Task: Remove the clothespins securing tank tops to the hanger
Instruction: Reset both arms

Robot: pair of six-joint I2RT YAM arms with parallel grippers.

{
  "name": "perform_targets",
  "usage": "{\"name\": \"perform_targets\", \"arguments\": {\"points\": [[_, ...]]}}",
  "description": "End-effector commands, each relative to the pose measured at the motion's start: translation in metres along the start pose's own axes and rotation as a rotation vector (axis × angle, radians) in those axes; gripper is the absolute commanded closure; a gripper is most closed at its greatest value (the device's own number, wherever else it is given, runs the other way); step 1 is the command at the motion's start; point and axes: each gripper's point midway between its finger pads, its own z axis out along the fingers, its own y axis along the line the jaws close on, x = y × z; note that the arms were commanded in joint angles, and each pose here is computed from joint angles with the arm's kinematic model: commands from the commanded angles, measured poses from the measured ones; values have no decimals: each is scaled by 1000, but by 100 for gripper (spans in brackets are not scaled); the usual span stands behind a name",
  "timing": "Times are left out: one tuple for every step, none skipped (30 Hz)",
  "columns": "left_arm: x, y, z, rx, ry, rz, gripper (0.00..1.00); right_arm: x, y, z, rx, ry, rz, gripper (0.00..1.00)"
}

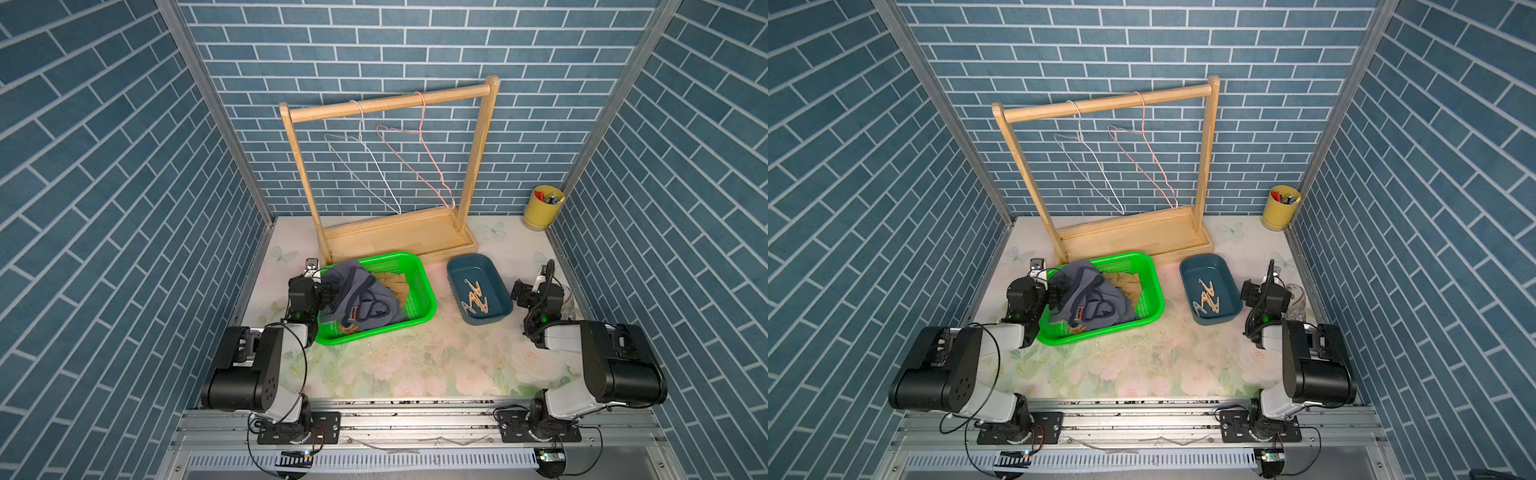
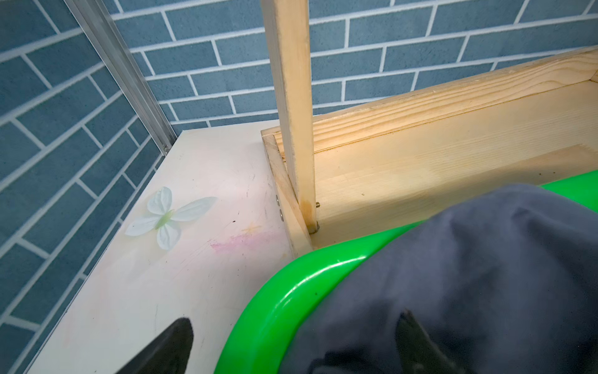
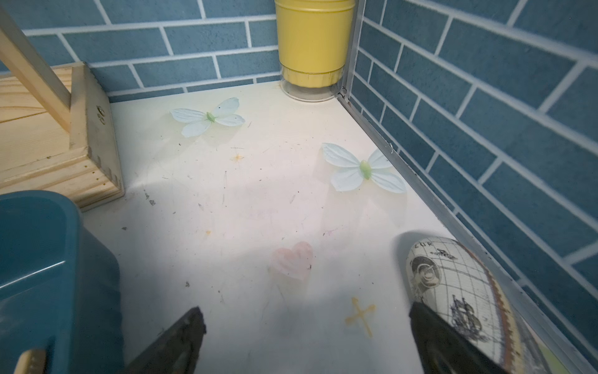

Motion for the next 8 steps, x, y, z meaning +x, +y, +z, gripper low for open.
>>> {"name": "perform_targets", "arguments": {"points": [[13,3,2,-10,59,17,1,-2,2,0,-7,-14,-26,1],[14,1,2,3,60,16,1,-2,2,0,-7,-13,-25,1],[15,2,3,8,61,10,1,-2,2,0,-7,-14,-26,1],[15,2,3,10,60,10,1,-2,2,0,-7,-14,-26,1],[14,2,3,9,56,8,1,-2,2,1,-7,-15,-26,1],[14,2,2,9,56,9,1,-2,2,0,-6,-15,-25,1],[14,2,2,8,53,8,1,-2,2,0,-7,-14,-25,1],[14,2,2,10,56,9,1,-1,2,0,-7,-13,-25,1]]}}
